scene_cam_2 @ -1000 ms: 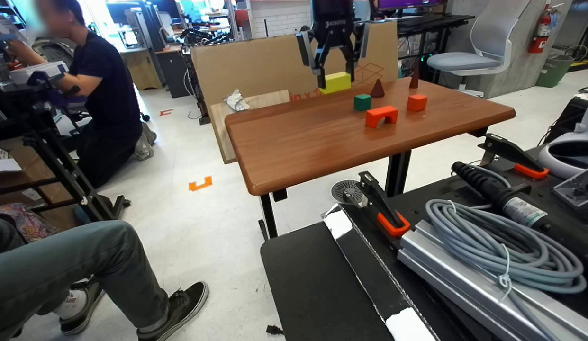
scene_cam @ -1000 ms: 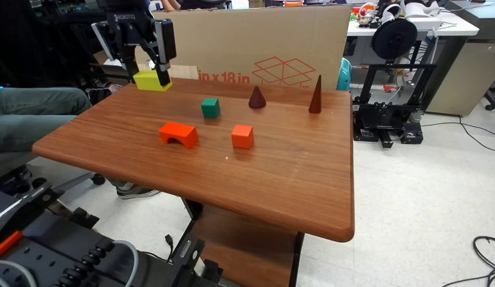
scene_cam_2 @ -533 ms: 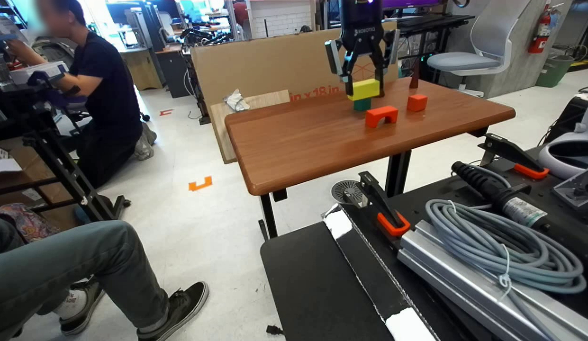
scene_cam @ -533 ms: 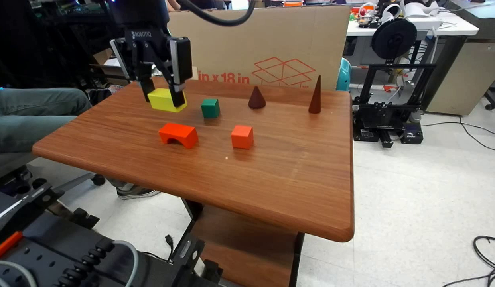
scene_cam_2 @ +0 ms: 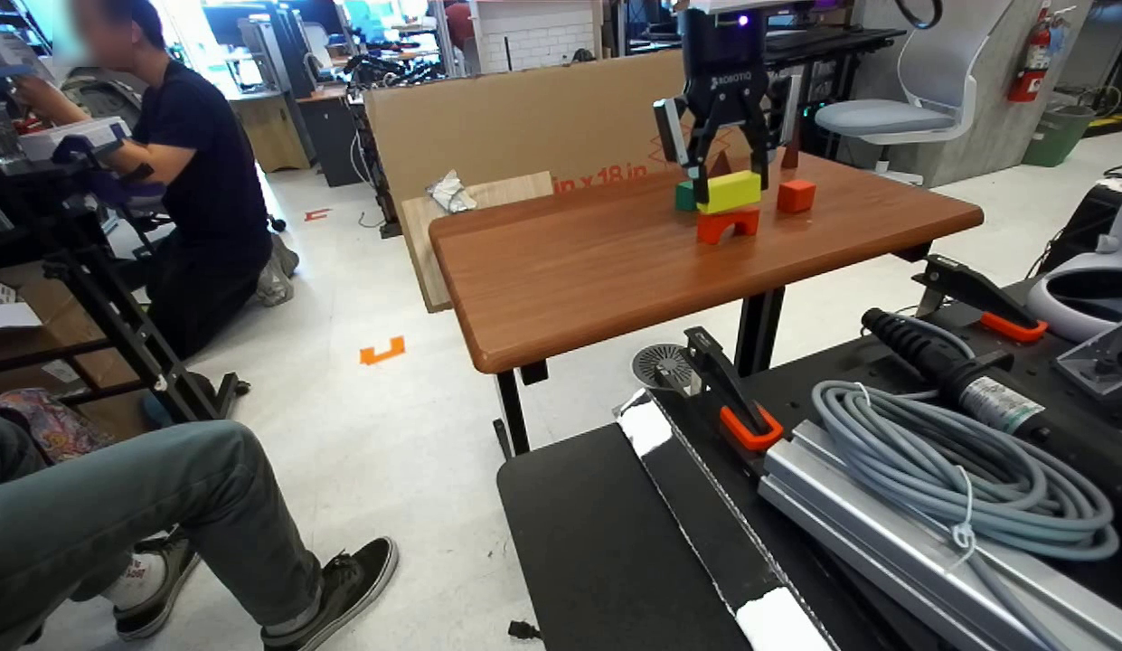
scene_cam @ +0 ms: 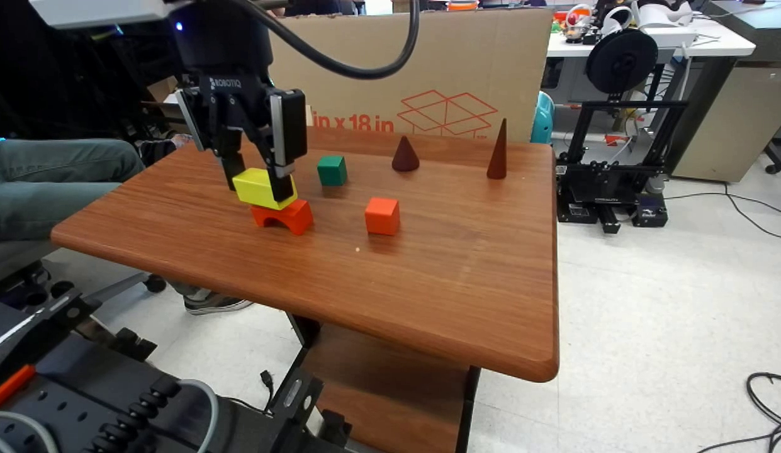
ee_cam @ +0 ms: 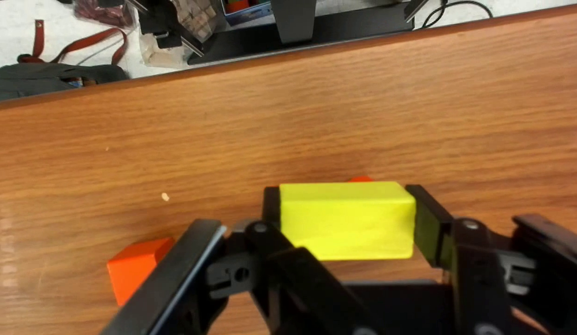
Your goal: Place the yellow block on top of the orange block on the left
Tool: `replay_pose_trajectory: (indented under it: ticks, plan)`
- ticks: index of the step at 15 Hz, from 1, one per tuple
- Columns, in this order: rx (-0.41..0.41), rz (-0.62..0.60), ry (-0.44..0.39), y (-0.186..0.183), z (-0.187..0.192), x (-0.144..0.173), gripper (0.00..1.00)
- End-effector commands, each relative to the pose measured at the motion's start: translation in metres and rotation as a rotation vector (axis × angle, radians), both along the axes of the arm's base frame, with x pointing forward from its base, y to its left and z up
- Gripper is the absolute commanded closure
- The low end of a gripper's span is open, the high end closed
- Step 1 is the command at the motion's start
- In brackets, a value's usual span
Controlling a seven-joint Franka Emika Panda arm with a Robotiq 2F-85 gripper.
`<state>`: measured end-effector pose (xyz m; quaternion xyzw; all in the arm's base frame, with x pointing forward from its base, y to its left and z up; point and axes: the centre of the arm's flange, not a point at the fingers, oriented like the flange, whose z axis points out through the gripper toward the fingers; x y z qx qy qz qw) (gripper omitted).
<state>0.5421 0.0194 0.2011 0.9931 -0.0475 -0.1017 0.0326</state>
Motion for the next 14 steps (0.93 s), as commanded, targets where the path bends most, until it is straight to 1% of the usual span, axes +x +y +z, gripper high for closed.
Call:
replay_pose_trajectory:
  ticks: [1,5,14]
  plan:
    - [-0.002,-0.028,-0.004,-0.012,0.012,-0.012,0.58]
    - [-0.009,-0.060,0.008,-0.019,0.007,-0.003,0.58]
    - [0.006,-0.070,0.035,-0.003,0.006,0.003,0.58]
